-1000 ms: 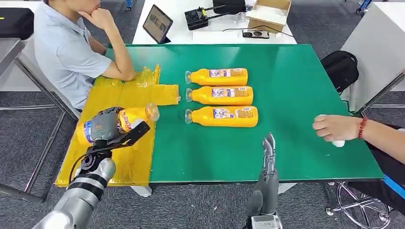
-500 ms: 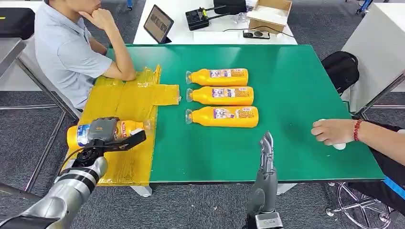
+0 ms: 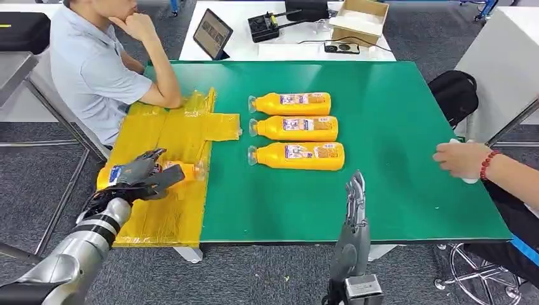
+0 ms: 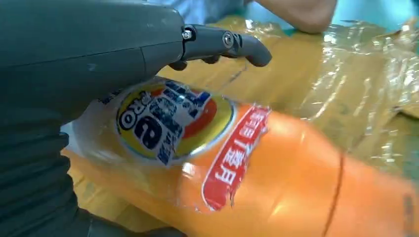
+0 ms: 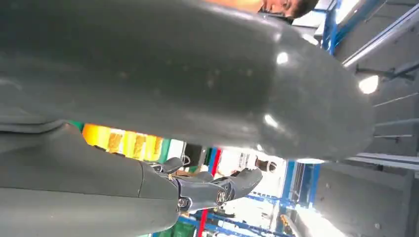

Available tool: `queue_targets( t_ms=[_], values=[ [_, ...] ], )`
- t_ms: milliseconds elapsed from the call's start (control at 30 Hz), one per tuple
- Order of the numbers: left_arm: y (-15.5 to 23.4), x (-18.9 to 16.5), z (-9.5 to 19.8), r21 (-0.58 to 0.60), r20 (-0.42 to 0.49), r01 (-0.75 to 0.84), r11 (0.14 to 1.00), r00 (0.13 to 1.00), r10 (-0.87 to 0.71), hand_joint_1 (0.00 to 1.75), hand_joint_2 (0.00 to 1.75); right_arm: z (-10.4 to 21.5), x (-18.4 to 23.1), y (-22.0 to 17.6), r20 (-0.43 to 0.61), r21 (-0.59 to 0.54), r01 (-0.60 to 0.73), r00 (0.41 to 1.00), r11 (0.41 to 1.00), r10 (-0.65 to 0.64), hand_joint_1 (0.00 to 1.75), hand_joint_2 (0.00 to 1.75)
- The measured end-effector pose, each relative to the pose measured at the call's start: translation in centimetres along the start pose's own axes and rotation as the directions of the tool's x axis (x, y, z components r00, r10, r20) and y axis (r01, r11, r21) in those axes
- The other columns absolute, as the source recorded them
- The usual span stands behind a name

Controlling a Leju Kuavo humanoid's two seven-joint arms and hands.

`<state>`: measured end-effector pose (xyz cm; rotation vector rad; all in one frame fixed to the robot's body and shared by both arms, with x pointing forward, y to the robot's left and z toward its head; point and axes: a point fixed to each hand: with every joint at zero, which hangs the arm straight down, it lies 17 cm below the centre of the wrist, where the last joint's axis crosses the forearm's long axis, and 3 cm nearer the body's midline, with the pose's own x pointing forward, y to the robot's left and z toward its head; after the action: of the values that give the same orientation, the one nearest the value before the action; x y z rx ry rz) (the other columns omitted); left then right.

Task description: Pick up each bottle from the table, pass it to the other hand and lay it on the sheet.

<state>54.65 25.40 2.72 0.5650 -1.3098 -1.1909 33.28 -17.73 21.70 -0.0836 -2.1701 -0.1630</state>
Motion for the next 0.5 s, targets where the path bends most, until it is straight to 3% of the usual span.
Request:
queue_targets(
  t_ms=[233, 500],
  values=[
    [0.2, -0.2, 0.1, 0.003, 0.002, -0.044, 0.999, 0.999, 0.044, 0.00, 1.75, -0.1, -0.2, -0.1, -0.002, -0.001, -0.001, 1.000, 1.000, 0.001, 0.00, 0.00],
    [1.1, 2.4, 0.3, 0.011, 0.112, -0.271, 0.962, 0.957, 0.268, 0.00, 1.75, -0.5, -0.5, 0.2, -0.008, 0.008, 0.029, 1.000, 1.000, -0.029, 0.00, 0.00]
  ],
)
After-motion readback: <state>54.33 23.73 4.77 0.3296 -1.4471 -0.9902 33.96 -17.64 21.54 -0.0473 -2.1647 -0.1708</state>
